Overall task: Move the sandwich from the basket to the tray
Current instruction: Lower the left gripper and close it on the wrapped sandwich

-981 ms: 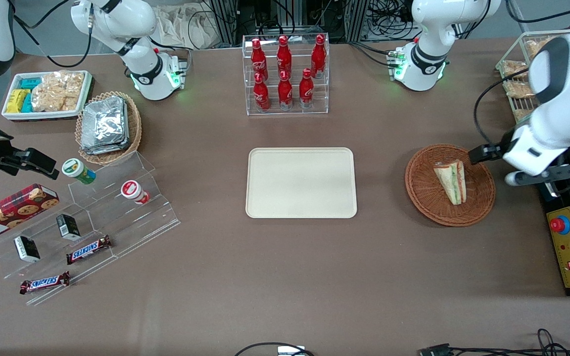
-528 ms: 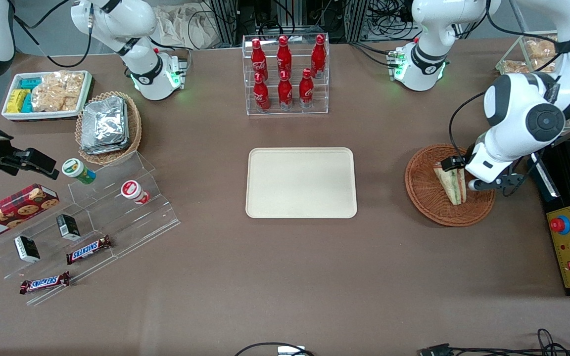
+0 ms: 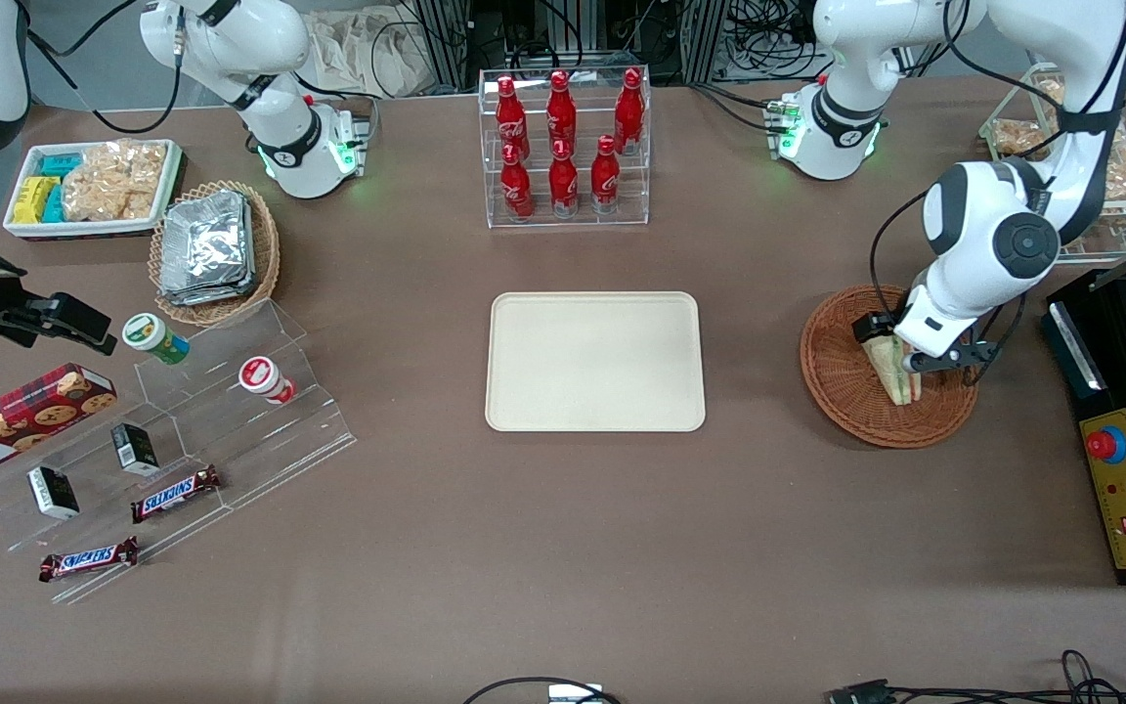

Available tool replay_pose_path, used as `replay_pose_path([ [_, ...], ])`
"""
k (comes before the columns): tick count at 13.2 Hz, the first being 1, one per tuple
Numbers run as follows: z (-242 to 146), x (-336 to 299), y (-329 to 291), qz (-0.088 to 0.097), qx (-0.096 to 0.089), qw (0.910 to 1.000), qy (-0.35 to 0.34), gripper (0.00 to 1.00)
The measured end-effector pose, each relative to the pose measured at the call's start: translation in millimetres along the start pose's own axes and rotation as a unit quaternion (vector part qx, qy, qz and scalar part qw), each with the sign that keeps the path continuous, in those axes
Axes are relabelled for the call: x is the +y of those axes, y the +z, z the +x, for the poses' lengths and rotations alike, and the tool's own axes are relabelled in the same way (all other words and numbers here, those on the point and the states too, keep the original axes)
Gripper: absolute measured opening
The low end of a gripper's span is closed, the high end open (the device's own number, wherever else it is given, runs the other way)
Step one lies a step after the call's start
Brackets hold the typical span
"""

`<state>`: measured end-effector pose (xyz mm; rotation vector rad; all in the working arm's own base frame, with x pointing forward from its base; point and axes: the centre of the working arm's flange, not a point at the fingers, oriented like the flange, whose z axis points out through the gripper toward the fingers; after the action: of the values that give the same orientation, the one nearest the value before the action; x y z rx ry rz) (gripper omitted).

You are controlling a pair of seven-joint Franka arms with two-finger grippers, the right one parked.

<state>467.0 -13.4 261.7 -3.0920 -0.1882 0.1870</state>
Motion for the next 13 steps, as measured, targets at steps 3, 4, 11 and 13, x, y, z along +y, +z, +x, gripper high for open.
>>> replay_pose_path([
  [3,1.5,0.2,12.2,0.005,-0.002,1.0,0.007,1.0],
  [4,2.0,-2.4,13.7,0.005,-0.003,1.0,0.006,0.98],
  [11,6.6,-35.3,14.3,0.008,-0.001,1.0,-0.002,0.38],
  [13,7.3,-34.5,13.3,0.008,0.001,1.0,-0.001,0.32],
])
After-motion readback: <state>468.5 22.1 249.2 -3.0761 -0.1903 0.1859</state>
